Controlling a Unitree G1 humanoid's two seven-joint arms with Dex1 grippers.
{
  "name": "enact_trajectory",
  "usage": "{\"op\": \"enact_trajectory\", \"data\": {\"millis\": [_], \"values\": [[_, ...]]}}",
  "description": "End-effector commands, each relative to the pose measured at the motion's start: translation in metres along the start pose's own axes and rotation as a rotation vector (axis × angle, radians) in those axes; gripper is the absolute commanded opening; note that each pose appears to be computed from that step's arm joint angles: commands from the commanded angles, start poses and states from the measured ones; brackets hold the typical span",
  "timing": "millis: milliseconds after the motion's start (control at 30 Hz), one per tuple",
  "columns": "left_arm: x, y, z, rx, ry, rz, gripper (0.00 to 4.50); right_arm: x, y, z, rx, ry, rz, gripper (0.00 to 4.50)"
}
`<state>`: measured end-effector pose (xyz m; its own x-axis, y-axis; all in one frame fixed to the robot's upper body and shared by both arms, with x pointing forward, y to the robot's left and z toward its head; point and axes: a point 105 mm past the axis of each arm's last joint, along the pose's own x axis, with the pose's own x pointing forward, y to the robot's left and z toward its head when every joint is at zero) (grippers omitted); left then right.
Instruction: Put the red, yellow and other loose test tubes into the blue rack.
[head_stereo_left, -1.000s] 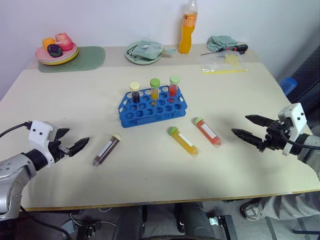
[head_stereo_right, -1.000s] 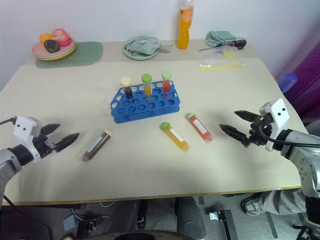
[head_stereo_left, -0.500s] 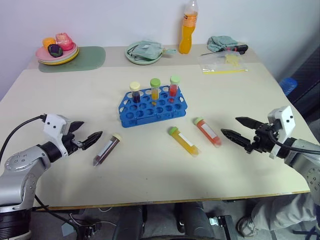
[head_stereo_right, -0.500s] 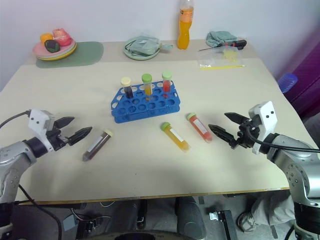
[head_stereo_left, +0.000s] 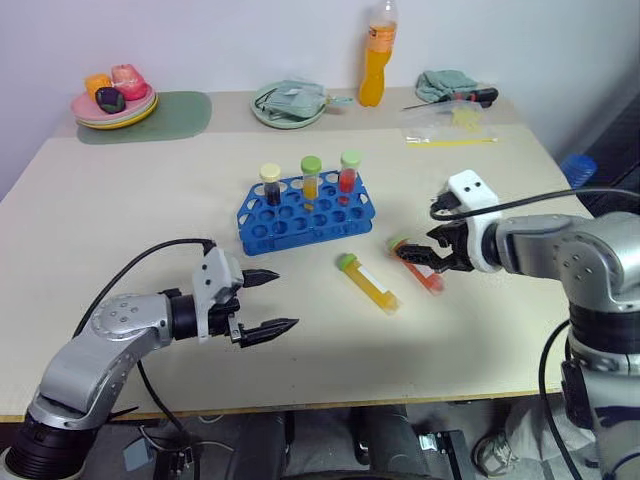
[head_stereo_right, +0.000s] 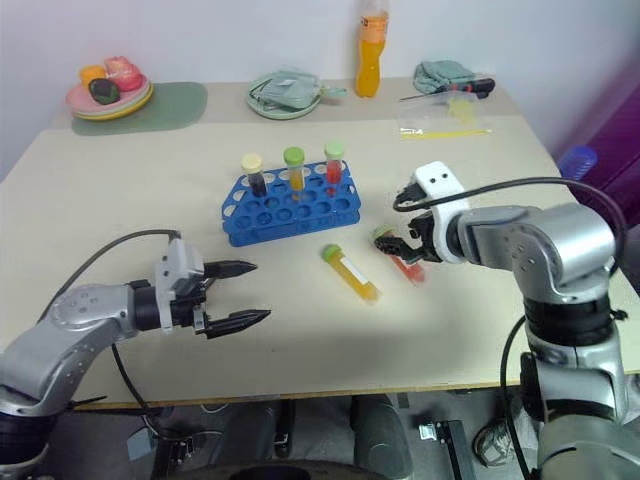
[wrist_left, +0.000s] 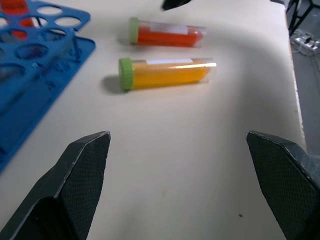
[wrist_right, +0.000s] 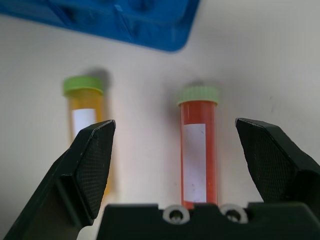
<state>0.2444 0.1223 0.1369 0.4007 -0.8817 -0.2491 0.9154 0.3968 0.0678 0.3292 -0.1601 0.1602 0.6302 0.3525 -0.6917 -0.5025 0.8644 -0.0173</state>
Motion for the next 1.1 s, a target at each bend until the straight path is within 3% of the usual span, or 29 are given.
{"op": "enact_trajectory", "data": {"millis": [33,300,700,800,967,1000,1100], "values": [[0.001,-0.002,0.006,0.04,-0.016,0.002,4.46,0.006,-0.006,0.001,-0.002,0.062,-0.048,4.26],[0.0,-0.006,0.006,0.029,-0.036,0.014,4.46,0.019,-0.009,-0.011,0.016,0.201,-0.056,4.26],[0.002,-0.009,0.004,0.023,-0.04,0.01,4.46,0.021,-0.011,-0.014,-0.028,0.301,-0.074,4.26],[0.003,-0.009,0.004,0.023,-0.044,0.01,4.5,0.025,-0.012,-0.016,-0.019,0.313,-0.085,3.5],[0.003,-0.009,0.004,0.02,-0.047,0.013,4.5,0.023,-0.012,-0.012,-0.011,0.306,-0.08,0.98],[0.003,-0.008,0.004,0.019,-0.046,0.014,4.5,0.021,-0.011,-0.009,-0.017,0.3,-0.079,0.77],[0.002,-0.007,0.003,0.019,-0.044,0.02,4.5,0.015,-0.007,0.002,-0.033,0.246,-0.063,0.77]]}}
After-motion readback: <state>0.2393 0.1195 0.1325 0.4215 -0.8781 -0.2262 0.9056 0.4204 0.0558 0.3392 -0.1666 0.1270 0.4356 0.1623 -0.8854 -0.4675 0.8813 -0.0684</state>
